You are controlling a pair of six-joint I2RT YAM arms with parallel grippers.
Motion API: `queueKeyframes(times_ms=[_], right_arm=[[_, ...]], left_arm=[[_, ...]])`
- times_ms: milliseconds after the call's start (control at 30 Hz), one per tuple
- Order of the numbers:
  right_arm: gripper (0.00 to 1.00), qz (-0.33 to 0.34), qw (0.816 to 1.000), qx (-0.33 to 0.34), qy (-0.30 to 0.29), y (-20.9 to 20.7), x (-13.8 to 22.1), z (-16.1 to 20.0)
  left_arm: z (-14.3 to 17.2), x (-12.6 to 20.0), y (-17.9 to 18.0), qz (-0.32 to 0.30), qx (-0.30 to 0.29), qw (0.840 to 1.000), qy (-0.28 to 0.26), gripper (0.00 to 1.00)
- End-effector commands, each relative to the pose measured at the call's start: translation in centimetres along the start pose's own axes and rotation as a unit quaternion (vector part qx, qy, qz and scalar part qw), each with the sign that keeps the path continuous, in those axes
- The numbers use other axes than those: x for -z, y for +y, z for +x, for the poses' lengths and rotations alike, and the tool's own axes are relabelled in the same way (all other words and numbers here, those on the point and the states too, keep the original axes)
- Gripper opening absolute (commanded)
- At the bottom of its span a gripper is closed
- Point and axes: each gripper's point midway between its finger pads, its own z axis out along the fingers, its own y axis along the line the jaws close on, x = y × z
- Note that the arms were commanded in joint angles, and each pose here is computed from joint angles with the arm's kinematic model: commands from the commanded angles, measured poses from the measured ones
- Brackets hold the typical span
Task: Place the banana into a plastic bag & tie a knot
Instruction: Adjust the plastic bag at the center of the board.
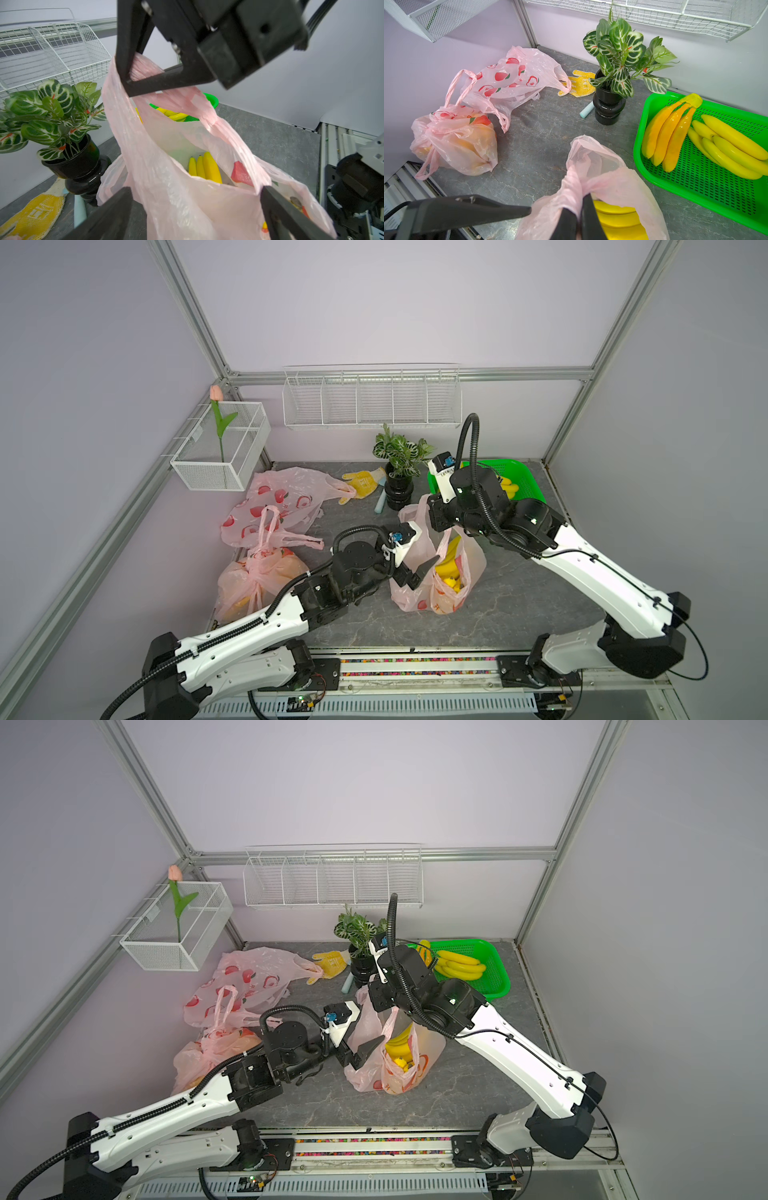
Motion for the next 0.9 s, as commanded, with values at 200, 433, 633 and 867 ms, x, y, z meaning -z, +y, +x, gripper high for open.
queueKeyframes(times_ms=[200, 433, 633, 867], right_arm=[[0.07, -0.007, 1.000, -0.011, 0.004, 0.3, -0.4, -0.1], [0.07, -0.040, 0.999, -0.001, 0.024, 1.3, -0.7, 1.2], [0.07, -0.087, 0.995, 0.012, 0.046, 2.8, -1.0, 2.9], [0.07, -0.083, 0.996, 0.012, 0.039, 2.2, -0.7, 3.5]], left_arm=[[-0.7, -1.3, 1.5, -0.049, -0.028, 0.998, 0.001, 0.94], [-1.3, -1.2, 5.4, -0.159, -0.005, 0.987, -0.005, 0.92], [-1.6, -2.7, 4.3, -0.117, -0.012, 0.993, -0.006, 0.81], [-1.1, -3.7, 4.3, -0.103, 0.000, 0.995, 0.004, 0.48]])
